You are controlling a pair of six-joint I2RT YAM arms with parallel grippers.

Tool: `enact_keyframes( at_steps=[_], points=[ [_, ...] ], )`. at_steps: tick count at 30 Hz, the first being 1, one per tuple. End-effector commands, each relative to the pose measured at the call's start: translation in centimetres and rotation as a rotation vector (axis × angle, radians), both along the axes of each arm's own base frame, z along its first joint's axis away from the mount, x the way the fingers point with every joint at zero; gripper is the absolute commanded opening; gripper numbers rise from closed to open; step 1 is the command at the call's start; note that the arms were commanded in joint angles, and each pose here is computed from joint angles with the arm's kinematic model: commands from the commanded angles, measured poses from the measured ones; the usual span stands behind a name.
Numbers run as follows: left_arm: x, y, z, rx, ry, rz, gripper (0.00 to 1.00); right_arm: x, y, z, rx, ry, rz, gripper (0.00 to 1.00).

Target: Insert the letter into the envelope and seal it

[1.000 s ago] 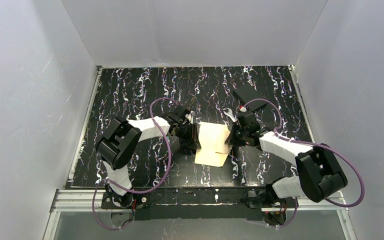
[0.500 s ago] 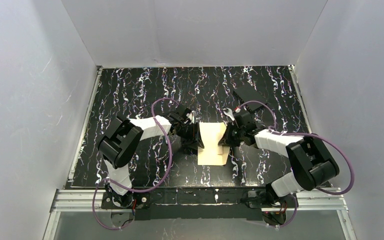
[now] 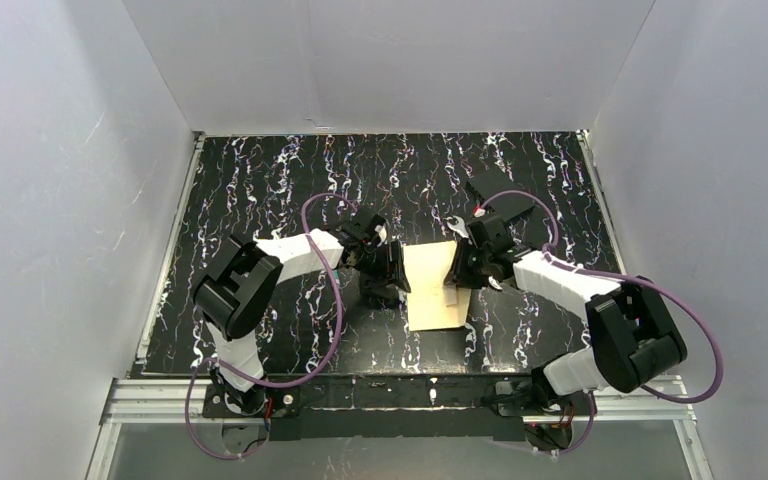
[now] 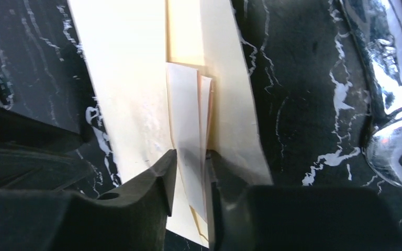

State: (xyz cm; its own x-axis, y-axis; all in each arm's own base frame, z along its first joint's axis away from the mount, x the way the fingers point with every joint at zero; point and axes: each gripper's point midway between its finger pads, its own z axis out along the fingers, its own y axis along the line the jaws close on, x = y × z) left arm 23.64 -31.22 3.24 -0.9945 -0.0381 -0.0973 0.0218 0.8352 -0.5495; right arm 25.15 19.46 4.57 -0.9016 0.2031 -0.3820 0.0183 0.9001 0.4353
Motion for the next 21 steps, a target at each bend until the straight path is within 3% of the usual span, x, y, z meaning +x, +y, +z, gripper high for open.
enact_keyframes(
  at_steps=[1,5,10,15,21],
  points=[
    [0.5,1.0,-1.1,0.064,0.02,0.04,0.55,1.1,-0.6,0.7,-0.067,-0.02,0.002,0.29],
    [1.3,0.8,-1.2,0.058,0.016,0.055,0.53,1.8,-0.5,0.3,-0.097,-0.019,0.014,0.25],
    [2.6,0.6,-1.8,0.023,0.021,0.069,0.27,1.5,1.3,-0.6,-0.025,0.021,0.07,0.09],
    [2.9,0.6,-3.4,0.052,0.047,0.034,0.23,1.5,2.4,-1.0,0.021,0.033,0.11,0.04],
    [2.4,0.7,-3.8,0.057,0.072,0.043,0.23,1.9,4.0,-0.6,0.098,0.025,0.143,0.06]
  ],
)
